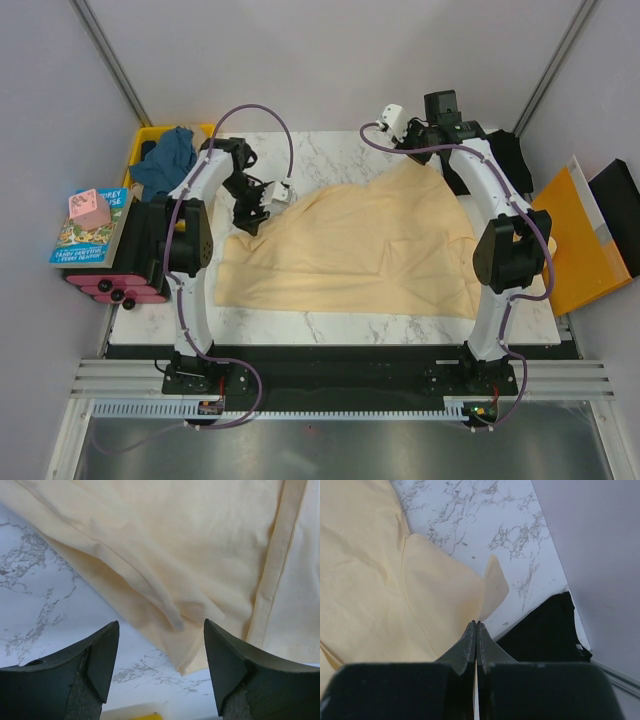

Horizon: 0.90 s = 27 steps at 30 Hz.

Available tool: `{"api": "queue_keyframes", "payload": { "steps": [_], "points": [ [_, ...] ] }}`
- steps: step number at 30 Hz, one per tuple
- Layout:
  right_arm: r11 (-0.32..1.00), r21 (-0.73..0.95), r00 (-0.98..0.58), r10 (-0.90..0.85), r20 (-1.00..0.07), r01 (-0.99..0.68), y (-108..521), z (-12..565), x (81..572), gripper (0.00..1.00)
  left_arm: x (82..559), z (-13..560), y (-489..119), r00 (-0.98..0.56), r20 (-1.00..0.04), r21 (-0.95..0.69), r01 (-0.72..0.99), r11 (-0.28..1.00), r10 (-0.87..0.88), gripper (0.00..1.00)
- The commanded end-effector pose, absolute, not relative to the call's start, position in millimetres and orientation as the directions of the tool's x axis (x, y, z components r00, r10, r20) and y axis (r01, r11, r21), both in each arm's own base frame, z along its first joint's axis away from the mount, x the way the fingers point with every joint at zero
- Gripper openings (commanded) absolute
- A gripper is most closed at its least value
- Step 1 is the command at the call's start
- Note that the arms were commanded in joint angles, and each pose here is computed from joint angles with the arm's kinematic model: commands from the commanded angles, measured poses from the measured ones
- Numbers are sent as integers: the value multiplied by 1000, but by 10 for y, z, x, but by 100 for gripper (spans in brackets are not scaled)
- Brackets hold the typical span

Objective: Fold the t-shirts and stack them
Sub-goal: Fold the tshirt

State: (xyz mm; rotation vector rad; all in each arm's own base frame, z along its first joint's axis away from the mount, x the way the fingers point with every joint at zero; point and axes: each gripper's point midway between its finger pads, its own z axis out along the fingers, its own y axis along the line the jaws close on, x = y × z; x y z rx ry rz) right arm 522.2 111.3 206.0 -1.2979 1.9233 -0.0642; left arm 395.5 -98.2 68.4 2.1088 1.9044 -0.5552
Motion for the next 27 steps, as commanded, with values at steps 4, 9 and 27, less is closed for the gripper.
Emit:
{"api": "queue_keyframes", "payload": {
  "steps": [4, 9, 27],
  "points": [
    [469, -485, -117, -797, -592, -738, 1152, 2286, 5225, 0, 3473, 735, -893, -25, -409, -281, 955, -99, 912, 73],
    [467, -483, -116, -797, -593, -741, 1170, 2284, 5217, 0, 3478, 658, -900, -40, -407, -303, 949, -93, 913, 71],
    [474, -484, -127, -798, -590, -736, 1162, 2281, 5211, 0, 3566, 554, -808, -55, -359, -315, 947, -65, 932, 2]
  ]
}}
